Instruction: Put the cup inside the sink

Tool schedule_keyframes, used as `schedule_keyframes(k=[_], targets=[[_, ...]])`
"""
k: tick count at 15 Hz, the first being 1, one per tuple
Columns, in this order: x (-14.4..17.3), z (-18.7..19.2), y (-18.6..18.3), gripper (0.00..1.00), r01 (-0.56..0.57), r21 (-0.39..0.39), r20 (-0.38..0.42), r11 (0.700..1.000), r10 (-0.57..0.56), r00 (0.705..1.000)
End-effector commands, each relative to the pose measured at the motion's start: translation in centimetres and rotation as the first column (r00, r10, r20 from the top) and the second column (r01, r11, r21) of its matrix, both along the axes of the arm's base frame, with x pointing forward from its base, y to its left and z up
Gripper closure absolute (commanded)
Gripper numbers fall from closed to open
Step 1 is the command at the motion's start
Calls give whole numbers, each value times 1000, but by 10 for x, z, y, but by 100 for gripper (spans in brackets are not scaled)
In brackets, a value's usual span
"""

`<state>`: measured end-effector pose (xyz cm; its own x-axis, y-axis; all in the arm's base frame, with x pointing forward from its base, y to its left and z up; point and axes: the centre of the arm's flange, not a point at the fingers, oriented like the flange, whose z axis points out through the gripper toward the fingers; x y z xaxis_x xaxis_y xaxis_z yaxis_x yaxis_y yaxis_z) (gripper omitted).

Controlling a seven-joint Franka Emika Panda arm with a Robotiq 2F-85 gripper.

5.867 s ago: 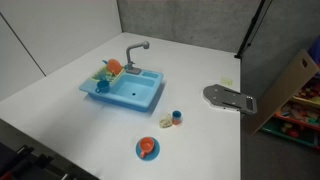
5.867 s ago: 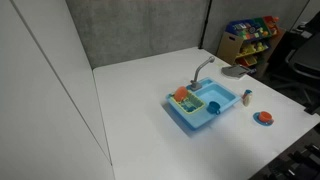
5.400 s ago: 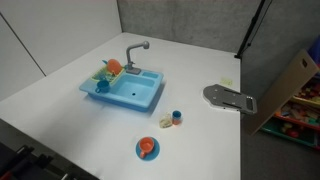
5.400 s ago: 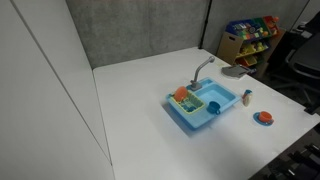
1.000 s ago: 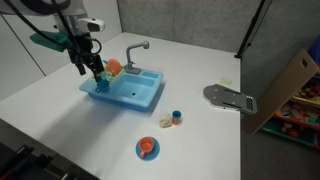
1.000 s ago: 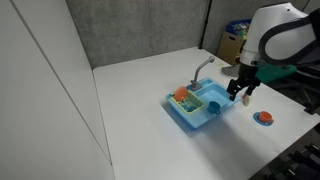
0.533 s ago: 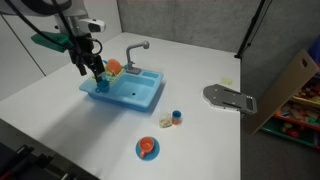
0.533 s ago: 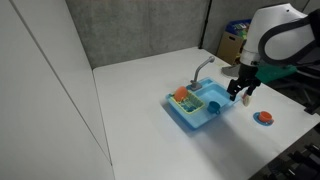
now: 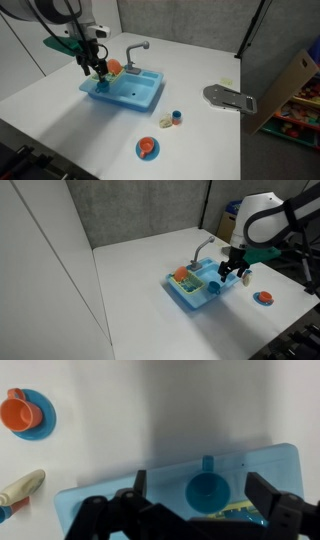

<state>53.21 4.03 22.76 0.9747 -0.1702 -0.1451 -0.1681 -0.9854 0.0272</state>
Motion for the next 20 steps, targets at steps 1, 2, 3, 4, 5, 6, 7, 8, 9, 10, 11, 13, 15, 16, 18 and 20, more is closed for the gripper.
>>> schedule_keyframes(k=[1, 2, 3, 4, 5, 6, 7, 8, 9, 10, 11, 13, 15, 16, 18, 20], targets=[[27, -13, 10, 0, -22, 35, 26, 999, 21, 999], [31, -16, 12, 0, -27, 35, 34, 999, 25, 999], [35, -19, 14, 0, -27, 33, 35, 999, 26, 999], [38, -22, 15, 0, -25, 28, 42, 999, 24, 999], [42, -26, 16, 0, -27, 28, 51, 999, 25, 998], [45, -30, 17, 0, -28, 27, 54, 999, 27, 998], [48, -33, 17, 0, -28, 25, 56, 999, 26, 998], [50, -39, 18, 0, -27, 21, 55, 999, 26, 998], [51, -42, 18, 0, -30, 23, 57, 999, 28, 998], [52, -47, 19, 0, -33, 27, 60, 999, 31, 998], [53, -51, 19, 0, -37, 31, 63, 999, 35, 997], [52, -59, 21, 0, -46, 42, 72, 998, 43, 996], [51, -66, 25, 0, -58, 51, 88, 997, 53, 995], [50, -69, 26, 0, -63, 53, 92, 997, 58, 994], [46, -70, 30, 0, -79, 57, 102, 995, 73, 992], [44, -70, 34, 0, -88, 55, 114, 995, 81, 990]])
